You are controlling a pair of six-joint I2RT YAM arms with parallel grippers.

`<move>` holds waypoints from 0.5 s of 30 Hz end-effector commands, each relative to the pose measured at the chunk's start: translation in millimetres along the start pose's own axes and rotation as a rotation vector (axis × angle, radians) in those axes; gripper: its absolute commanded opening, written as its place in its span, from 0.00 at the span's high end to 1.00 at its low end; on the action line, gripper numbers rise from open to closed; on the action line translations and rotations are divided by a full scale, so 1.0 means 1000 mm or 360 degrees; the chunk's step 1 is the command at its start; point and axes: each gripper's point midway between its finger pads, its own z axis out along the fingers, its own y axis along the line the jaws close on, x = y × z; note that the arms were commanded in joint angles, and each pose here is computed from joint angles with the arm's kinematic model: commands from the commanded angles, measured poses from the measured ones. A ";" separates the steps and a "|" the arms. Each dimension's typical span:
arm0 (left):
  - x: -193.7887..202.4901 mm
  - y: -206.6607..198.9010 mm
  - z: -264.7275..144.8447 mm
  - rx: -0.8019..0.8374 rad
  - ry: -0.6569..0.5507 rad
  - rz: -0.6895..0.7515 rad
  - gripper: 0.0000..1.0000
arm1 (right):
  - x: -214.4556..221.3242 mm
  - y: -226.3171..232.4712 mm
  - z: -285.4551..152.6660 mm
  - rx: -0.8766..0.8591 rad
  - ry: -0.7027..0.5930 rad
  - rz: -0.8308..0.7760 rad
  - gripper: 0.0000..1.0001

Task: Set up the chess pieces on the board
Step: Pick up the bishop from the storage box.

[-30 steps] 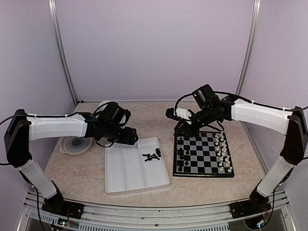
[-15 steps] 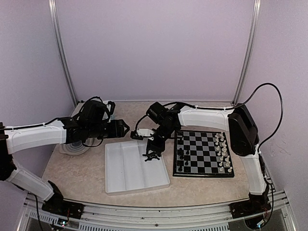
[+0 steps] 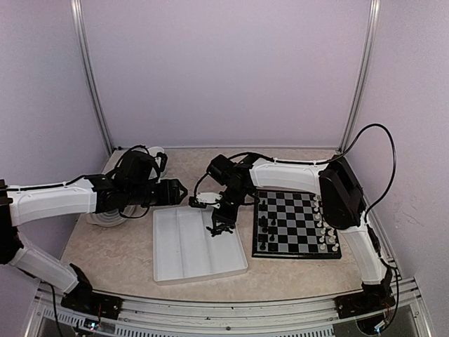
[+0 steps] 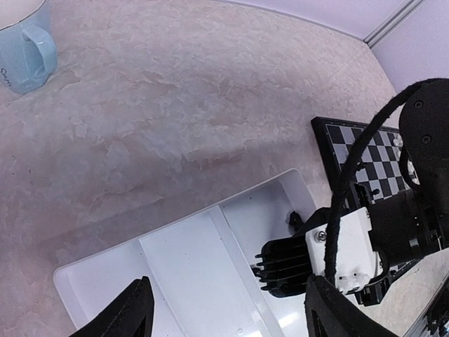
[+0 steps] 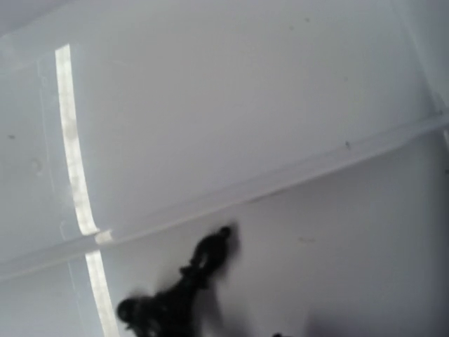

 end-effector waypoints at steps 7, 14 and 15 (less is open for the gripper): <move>-0.006 -0.004 -0.003 0.0040 -0.0045 -0.0022 0.27 | 0.005 0.009 0.015 -0.0027 0.0064 0.0031 0.68; -0.005 -0.004 -0.004 0.0033 -0.0041 -0.0025 0.27 | -0.005 0.014 0.000 -0.0042 0.0000 0.0029 0.69; -0.005 -0.004 -0.004 0.0034 -0.0040 -0.0025 0.27 | -0.007 0.016 -0.002 -0.0063 -0.0015 0.0026 0.69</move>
